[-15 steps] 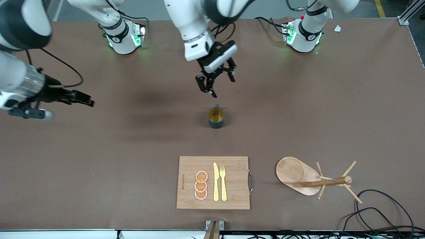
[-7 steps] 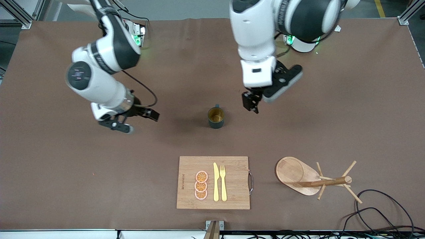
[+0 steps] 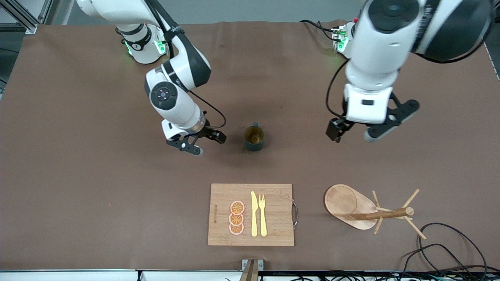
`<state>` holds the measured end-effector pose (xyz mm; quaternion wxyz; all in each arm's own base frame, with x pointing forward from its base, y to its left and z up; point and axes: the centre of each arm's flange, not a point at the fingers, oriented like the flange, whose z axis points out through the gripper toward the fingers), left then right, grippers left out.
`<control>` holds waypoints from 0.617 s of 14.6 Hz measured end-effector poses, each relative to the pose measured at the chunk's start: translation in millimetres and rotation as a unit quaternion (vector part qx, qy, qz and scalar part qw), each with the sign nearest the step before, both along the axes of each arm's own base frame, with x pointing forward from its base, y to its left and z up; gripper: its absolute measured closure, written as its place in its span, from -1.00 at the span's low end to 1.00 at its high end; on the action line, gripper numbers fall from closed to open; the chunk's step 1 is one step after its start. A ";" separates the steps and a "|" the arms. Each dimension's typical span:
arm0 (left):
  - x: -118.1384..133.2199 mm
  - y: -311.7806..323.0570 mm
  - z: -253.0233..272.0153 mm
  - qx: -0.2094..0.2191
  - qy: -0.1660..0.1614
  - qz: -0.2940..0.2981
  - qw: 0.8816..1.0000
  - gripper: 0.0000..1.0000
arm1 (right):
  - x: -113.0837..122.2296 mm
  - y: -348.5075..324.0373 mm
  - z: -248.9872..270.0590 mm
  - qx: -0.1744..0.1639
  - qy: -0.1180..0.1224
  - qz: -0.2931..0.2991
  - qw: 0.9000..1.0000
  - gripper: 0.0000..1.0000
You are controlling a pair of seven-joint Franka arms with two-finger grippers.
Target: Transfer cup from left to right arm and place
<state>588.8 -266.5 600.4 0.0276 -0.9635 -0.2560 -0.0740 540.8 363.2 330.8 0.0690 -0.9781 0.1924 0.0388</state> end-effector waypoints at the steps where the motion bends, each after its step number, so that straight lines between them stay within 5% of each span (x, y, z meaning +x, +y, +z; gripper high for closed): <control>1: 4.2 19.2 7.9 -0.018 0.006 -0.015 1.000 -1.00 | -3.8 6.4 -4.7 -0.002 0.002 0.000 1.000 -1.00; 4: 12.0 84.8 34.9 -0.039 0.004 -0.072 0.997 -1.00 | -14.7 30.2 -13.4 -0.007 0.006 -0.005 1.000 -1.00; 9: -4.6 180.2 51.6 0.000 0.019 -0.195 0.981 -1.00 | -18.9 56.4 -31.2 -0.012 0.008 -0.001 1.000 -1.00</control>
